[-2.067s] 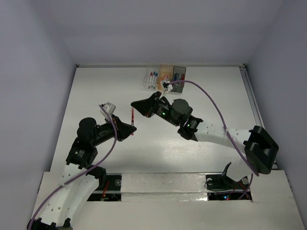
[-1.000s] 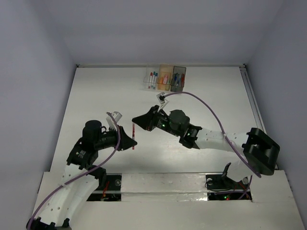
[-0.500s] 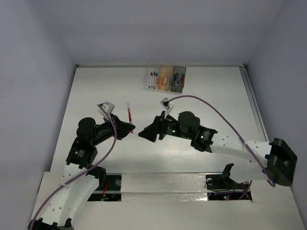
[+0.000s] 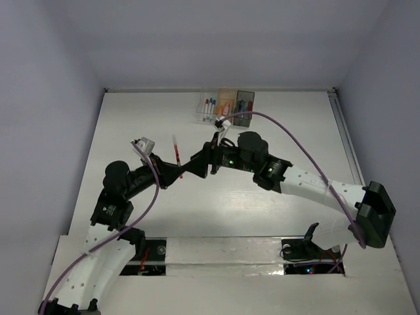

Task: Sort the stationery into containers
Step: Place the pen in the storage box.

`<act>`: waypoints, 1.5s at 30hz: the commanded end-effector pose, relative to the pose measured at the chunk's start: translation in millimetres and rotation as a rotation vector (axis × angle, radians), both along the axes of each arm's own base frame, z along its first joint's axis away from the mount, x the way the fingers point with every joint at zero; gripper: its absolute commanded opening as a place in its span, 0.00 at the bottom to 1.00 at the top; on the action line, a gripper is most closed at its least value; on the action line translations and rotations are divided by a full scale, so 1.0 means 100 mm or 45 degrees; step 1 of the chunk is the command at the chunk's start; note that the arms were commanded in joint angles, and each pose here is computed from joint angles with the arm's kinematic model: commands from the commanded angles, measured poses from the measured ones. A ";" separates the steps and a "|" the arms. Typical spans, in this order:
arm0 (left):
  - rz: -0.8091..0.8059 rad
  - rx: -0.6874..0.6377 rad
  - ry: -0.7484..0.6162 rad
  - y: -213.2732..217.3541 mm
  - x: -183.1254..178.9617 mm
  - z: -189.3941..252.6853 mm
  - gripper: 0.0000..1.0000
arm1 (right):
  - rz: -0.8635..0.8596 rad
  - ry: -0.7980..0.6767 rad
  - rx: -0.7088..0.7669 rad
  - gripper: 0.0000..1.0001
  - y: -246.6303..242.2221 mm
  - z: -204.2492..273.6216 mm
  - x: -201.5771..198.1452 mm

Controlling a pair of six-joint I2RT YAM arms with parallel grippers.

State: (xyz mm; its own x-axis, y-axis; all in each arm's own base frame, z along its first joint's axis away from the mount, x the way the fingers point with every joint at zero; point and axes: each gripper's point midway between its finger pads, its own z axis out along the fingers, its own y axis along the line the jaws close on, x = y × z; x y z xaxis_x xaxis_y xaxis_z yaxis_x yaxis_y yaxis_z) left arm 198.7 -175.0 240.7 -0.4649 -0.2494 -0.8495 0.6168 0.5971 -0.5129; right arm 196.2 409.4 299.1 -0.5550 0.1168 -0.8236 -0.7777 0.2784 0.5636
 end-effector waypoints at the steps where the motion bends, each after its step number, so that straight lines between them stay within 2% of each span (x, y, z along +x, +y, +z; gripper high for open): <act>1: -0.035 -0.039 -0.105 -0.04 0.00 0.25 0.00 | 0.030 -0.102 0.029 0.69 0.14 0.23 0.10; 7: -0.058 -0.045 -0.107 -0.06 -0.03 0.26 0.00 | 0.042 -0.085 0.017 0.61 0.32 0.18 0.21; 16: -0.065 -0.050 -0.109 -0.06 -0.04 0.27 0.00 | -0.005 -0.080 0.099 0.46 0.43 0.24 0.33; 19: -0.069 -0.050 -0.109 -0.07 -0.04 0.27 0.00 | -0.041 -0.079 0.122 0.20 0.41 0.27 0.37; 20: -0.069 -0.050 -0.107 -0.07 -0.04 0.26 0.00 | -0.050 -0.081 0.126 0.07 0.41 0.27 0.38; 21: -0.069 -0.049 -0.113 -0.06 -0.04 0.27 0.00 | -0.078 -0.079 0.128 0.01 0.40 0.28 0.42; 23: -0.048 -0.047 -0.113 -0.05 -0.02 0.27 0.00 | -0.128 -0.078 0.133 0.00 0.33 0.29 0.49; 26: -0.026 -0.050 -0.117 -0.03 -0.02 0.28 0.16 | -0.294 -0.084 0.128 0.00 0.11 0.35 0.75; 27: -0.026 -0.050 -0.117 -0.03 -0.02 0.28 0.26 | -0.372 -0.088 0.128 0.00 -0.05 0.36 0.95; 30: -0.022 -0.051 -0.124 -0.02 -0.03 0.29 0.40 | -0.515 -0.088 0.130 0.00 -0.45 0.42 1.31; 33: -0.015 -0.053 -0.144 -0.01 -0.04 0.33 0.50 | -0.608 -0.100 0.115 0.00 -0.78 0.46 1.53; 38: 0.008 -0.056 -0.167 0.02 -0.05 0.37 0.57 | -0.811 -0.128 0.017 0.00 -1.48 0.42 2.00; 39: 0.012 -0.052 -0.172 0.03 -0.05 0.37 0.65 | -0.834 -0.128 -0.003 0.00 -1.58 0.40 2.07; 41: 0.017 -0.052 -0.174 0.03 -0.05 0.38 0.68 | -0.905 -0.123 -0.068 0.00 -1.85 0.33 2.27; 43: 0.021 -0.049 -0.177 0.03 -0.05 0.38 0.77 | -0.935 -0.124 -0.128 0.00 -2.00 0.25 2.43; 45: 0.042 -0.044 -0.176 0.05 -0.03 0.39 0.78 | -0.996 -0.096 -0.182 0.00 -2.25 0.12 2.61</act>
State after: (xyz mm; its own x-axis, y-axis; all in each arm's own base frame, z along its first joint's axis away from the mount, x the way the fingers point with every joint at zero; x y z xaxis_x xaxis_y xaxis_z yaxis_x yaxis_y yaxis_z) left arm 194.9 -171.7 256.9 -0.4028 -0.2784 -0.8719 0.6389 0.5966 -0.4857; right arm 437.5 209.7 310.2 -0.3146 0.3878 -0.8664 -0.3849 0.7822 0.4899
